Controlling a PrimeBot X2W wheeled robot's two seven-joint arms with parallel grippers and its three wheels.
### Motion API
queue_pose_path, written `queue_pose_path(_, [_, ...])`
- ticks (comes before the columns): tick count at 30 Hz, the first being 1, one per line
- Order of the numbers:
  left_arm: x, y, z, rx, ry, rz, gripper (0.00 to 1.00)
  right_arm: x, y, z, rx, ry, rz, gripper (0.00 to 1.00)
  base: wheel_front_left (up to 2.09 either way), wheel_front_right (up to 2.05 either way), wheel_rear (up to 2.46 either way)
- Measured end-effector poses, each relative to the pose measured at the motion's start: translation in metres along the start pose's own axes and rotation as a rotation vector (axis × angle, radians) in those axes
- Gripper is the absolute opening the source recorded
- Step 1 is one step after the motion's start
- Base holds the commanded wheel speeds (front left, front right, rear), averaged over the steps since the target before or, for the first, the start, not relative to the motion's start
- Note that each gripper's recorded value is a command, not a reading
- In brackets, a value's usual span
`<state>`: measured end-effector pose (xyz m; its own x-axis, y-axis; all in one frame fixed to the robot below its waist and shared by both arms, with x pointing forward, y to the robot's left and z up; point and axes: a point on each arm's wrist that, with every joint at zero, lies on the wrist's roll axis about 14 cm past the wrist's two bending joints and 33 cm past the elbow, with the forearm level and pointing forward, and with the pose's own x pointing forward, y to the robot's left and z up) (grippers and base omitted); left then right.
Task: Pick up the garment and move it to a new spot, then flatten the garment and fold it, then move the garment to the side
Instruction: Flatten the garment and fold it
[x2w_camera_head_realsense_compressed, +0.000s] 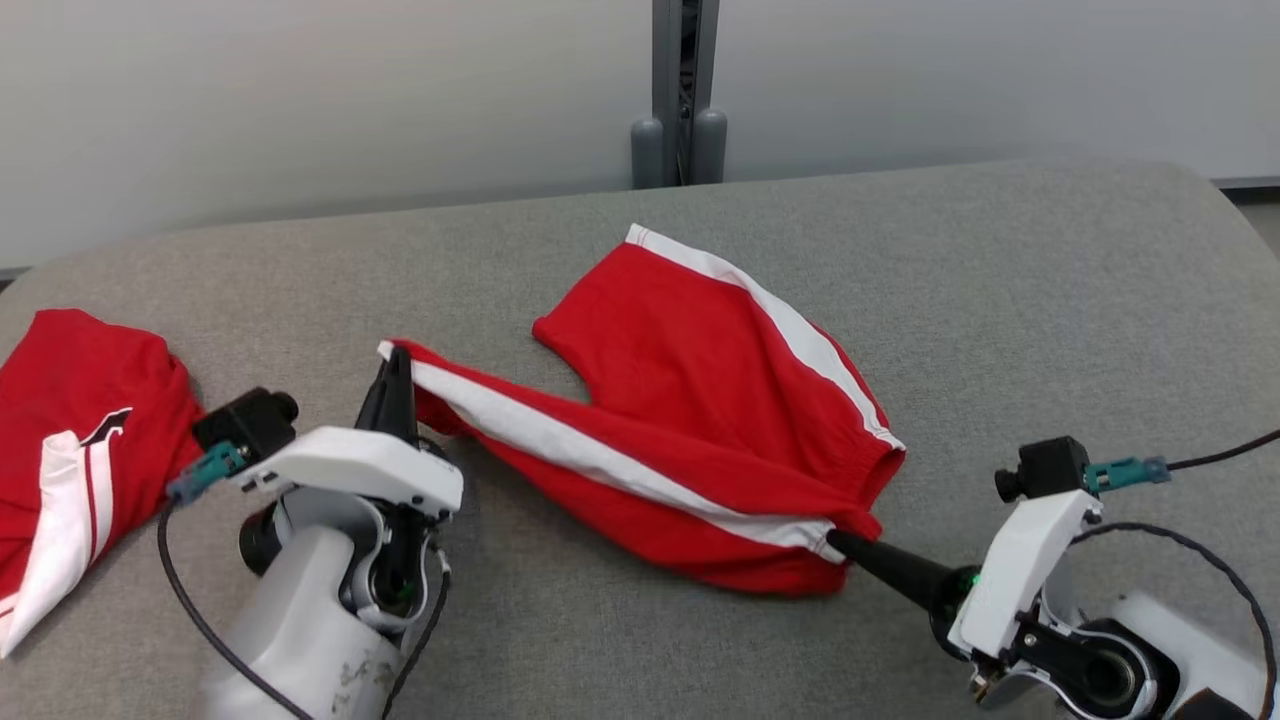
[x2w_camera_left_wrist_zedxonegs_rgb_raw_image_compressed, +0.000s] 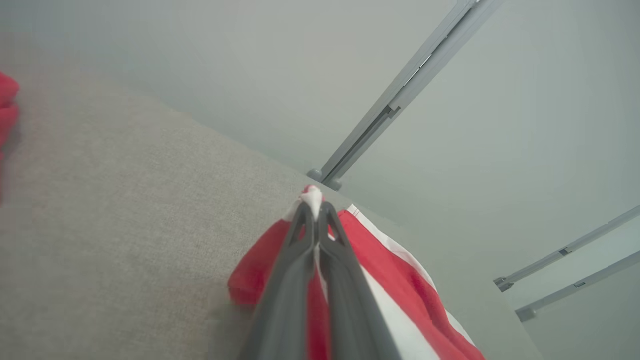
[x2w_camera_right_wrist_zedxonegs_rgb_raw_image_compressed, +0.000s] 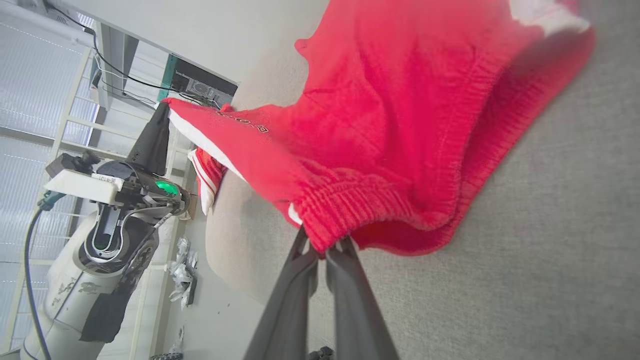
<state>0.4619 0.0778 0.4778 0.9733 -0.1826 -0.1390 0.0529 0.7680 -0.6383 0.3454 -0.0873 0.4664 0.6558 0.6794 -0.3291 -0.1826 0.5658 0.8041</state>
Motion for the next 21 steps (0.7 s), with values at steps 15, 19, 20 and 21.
queue_pose_path(15, [0.107,-0.065,-0.019,0.032,0.086,-0.119,0.00,0.019,-0.020,0.067,0.048,-0.181,-0.032,0.00,0.00,0.00,0.00])
queue_pose_path(19, [0.127,-0.070,-0.035,0.049,0.124,-0.122,0.00,0.018,-0.034,0.077,0.079,-0.226,-0.065,0.00,0.00,0.00,0.00])
queue_pose_path(20, [0.131,-0.070,-0.040,0.053,0.133,-0.122,0.00,0.018,-0.038,0.079,0.089,-0.235,-0.074,0.00,0.00,0.00,0.00])
queue_pose_path(21, [0.135,-0.071,-0.045,0.058,0.143,-0.124,0.00,0.017,-0.042,0.080,0.098,-0.245,-0.085,0.00,0.00,0.00,0.00])
